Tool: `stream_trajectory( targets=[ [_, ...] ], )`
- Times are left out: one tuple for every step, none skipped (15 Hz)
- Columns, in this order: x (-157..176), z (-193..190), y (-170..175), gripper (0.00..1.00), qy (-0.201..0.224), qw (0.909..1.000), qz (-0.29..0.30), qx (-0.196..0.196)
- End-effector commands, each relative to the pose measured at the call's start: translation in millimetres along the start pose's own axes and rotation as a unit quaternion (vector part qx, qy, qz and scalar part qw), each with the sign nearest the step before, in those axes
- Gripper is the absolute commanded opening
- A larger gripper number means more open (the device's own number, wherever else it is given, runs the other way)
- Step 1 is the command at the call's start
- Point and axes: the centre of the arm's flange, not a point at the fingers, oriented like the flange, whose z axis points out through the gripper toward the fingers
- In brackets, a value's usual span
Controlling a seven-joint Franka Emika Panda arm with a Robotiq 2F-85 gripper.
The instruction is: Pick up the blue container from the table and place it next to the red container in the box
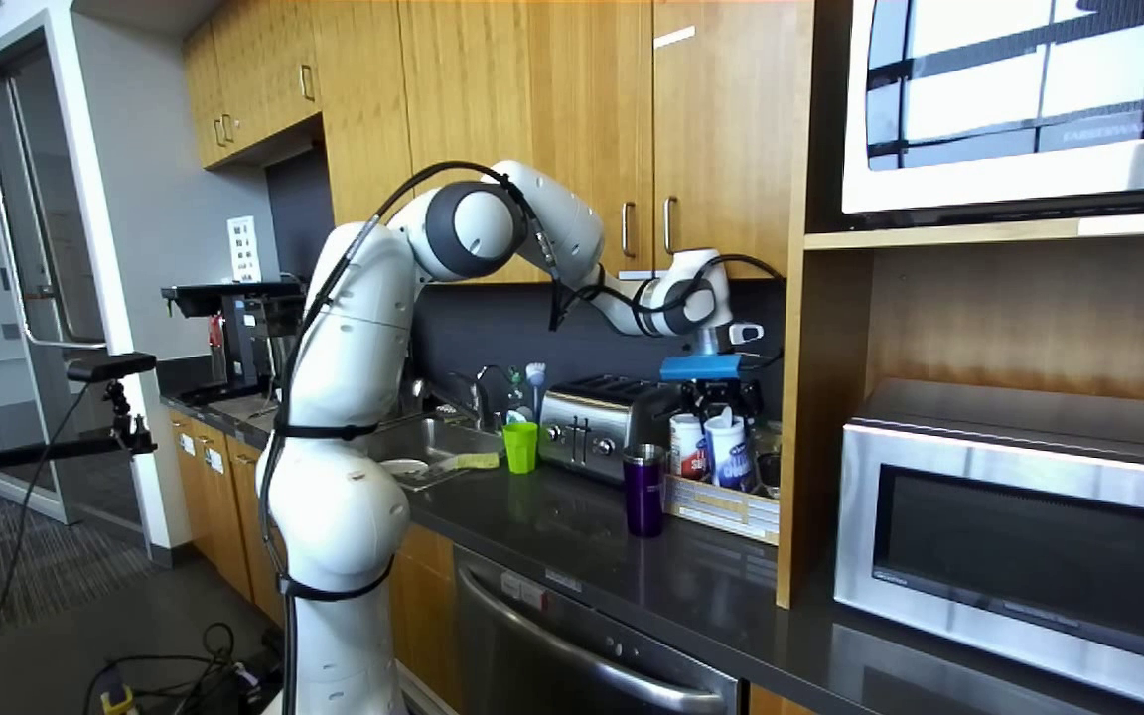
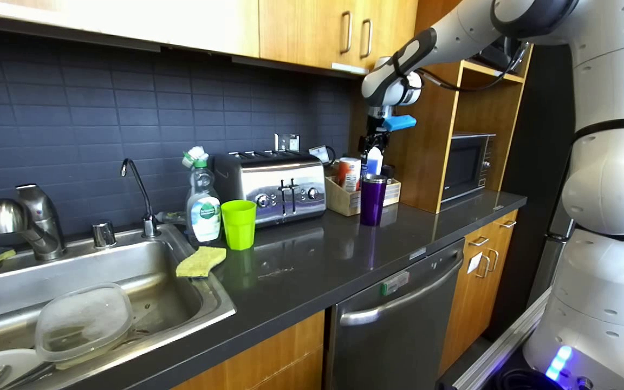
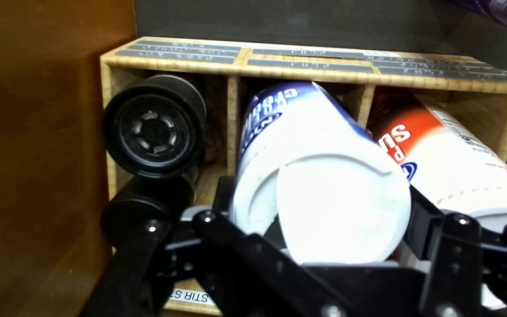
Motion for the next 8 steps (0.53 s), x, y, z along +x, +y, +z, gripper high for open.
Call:
stream_trajectory(
  targets=[
    [10.7,-6.6,10.8,0.61,0.003,0.9999,0.011,0.001],
    [11.0,-6.4,10.9,0.61,0.004,0.9999,0.012,0.002],
    [11.2,-6.2,10.9,0.61,0.004,0.9999,0.013,0.002],
    [11.3,-5.9,10.8,0.61,0.004,0.9999,0.014,0.003],
    [11.2,-5.8,10.6,0.61,0.006,0.9999,0.014,0.004],
    [11.2,-5.8,10.3,0.61,0.007,0.9998,0.015,0.008],
    [11.1,-5.7,10.2,0.61,0.008,0.9998,0.016,0.008],
    [10.9,-5.5,9.8,0.61,0.011,0.9997,0.018,0.008]
  ],
)
